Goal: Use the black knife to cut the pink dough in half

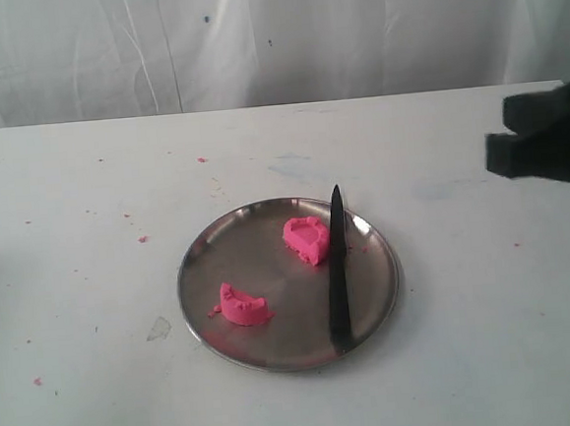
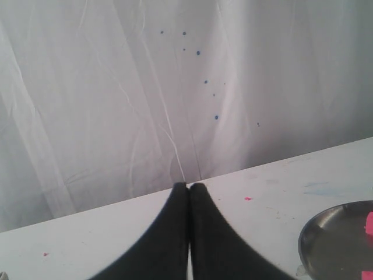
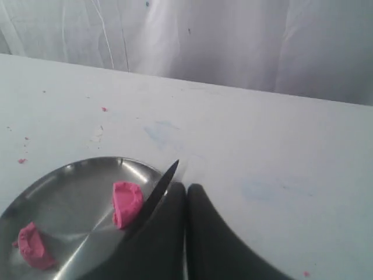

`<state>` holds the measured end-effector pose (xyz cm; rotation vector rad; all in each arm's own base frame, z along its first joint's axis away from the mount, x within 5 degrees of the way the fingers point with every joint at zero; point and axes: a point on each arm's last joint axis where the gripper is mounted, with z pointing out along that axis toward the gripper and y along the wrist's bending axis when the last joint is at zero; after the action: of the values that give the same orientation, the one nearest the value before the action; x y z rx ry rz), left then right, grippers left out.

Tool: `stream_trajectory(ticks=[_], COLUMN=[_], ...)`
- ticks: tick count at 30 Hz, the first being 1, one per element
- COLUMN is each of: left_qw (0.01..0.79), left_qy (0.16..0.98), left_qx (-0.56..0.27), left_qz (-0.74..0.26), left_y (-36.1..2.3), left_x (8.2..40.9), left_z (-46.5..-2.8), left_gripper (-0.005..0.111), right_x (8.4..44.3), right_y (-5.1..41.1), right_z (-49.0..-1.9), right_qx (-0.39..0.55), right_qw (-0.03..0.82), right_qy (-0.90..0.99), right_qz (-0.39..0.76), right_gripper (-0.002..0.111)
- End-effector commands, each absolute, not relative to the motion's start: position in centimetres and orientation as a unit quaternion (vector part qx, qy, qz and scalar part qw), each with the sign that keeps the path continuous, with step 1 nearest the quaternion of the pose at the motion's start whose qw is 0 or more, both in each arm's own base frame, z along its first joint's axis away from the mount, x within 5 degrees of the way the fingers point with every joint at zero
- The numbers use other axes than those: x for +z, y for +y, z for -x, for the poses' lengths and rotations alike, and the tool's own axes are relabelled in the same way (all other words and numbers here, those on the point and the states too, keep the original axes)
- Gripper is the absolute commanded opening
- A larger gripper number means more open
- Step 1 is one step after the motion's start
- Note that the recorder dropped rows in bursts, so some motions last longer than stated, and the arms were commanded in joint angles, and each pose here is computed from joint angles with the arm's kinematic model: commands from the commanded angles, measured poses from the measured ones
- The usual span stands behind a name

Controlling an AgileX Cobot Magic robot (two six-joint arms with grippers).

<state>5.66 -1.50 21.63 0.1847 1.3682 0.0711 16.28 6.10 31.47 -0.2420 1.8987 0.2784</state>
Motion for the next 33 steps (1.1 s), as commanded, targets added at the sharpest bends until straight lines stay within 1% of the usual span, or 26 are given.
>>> stream_trajectory(ticks=[1,6,8,11,12,13,15,17,22,23,25,26,27,28,29,30,31,33], left_qw=[0.771,0.771,0.771,0.771,0.771,0.771,0.771,0.771,0.771,0.771,0.771,0.771,0.771,0.771,0.771,0.771,0.771,0.771], left_qy=[0.629,0.629,0.629,0.629,0.629,0.629,0.629,0.629,0.629,0.629,0.630,0.630,0.630,0.629,0.629,0.629,0.629,0.629], left_qx=[0.032,0.032,0.032,0.032,0.032,0.032,0.032,0.032,0.032,0.032,0.033,0.033,0.033,0.032,0.033,0.032,0.032,0.032], left_qz=[-0.093,-0.093,-0.093,-0.093,-0.092,-0.092,-0.092,-0.093,-0.093,-0.093,-0.091,-0.091,-0.091,-0.093,-0.093,-0.094,-0.094,-0.094], left_y=[-1.6,-1.6,-1.6,-1.6,-1.6,-1.6,-1.6,-1.6,-1.6,-1.6,-1.6,-1.6,-1.6,-1.6,-1.6,-1.6,-1.6,-1.6], left_x=[21.6,21.6,21.6,21.6,21.6,21.6,21.6,21.6,21.6,21.6,21.6,21.6,21.6,21.6,21.6,21.6,21.6,21.6], left_z=[-5.6,-5.6,-5.6,-5.6,-5.6,-5.6,-5.6,-5.6,-5.6,-5.6,-5.6,-5.6,-5.6,-5.6,-5.6,-5.6,-5.6,-5.6], left_gripper=[0.000,0.000,0.000,0.000,0.000,0.000,0.000,0.000,0.000,0.000,0.000,0.000,0.000,0.000,0.000,0.000,0.000,0.000], right_x=[30.3,30.7,31.8,34.1,34.5,34.7,34.5,34.4,34.2,33.7,31.4,28.8,27.7,24.4,22.9,20.3,19.6,19.4], right_y=[4.3,2.4,1.6,0.2,-0.2,-0.8,-1.2,-1.2,-1.2,-1.4,-1.4,-1.4,-1.5,-1.6,-1.5,-1.4,-1.3,-1.5], right_z=[-12.2,-8.7,-7.1,-4.0,-3.1,-1.8,-0.3,-0.2,-0.2,-0.4,-1.7,-3.0,-3.4,-4.4,-4.8,-5.4,-5.5,-5.4], right_qx=[0.115,0.095,0.090,0.063,0.055,0.023,-0.021,-0.063,-0.069,-0.079,-0.086,-0.103,-0.105,-0.091,-0.078,-0.051,-0.045,-0.049], right_qw=[0.559,0.562,0.616,0.737,0.760,0.783,0.803,0.800,0.795,0.785,0.762,0.740,0.728,0.697,0.686,0.672,0.668,0.661], right_qy=[0.816,0.818,0.778,0.666,0.642,0.617,0.595,0.597,0.602,0.614,0.641,0.664,0.677,0.710,0.721,0.735,0.739,0.743], right_qz=[0.089,0.077,0.083,0.092,0.084,0.070,0.032,-0.004,-0.030,-0.036,-0.036,-0.032,-0.036,-0.051,-0.057,-0.076,-0.081,-0.094], right_gripper=[0.000,0.000,0.000,0.000,0.000,0.000,0.000,0.000,0.000,0.000,0.000,0.000,0.000,0.000,0.000,0.000,0.000,0.000])
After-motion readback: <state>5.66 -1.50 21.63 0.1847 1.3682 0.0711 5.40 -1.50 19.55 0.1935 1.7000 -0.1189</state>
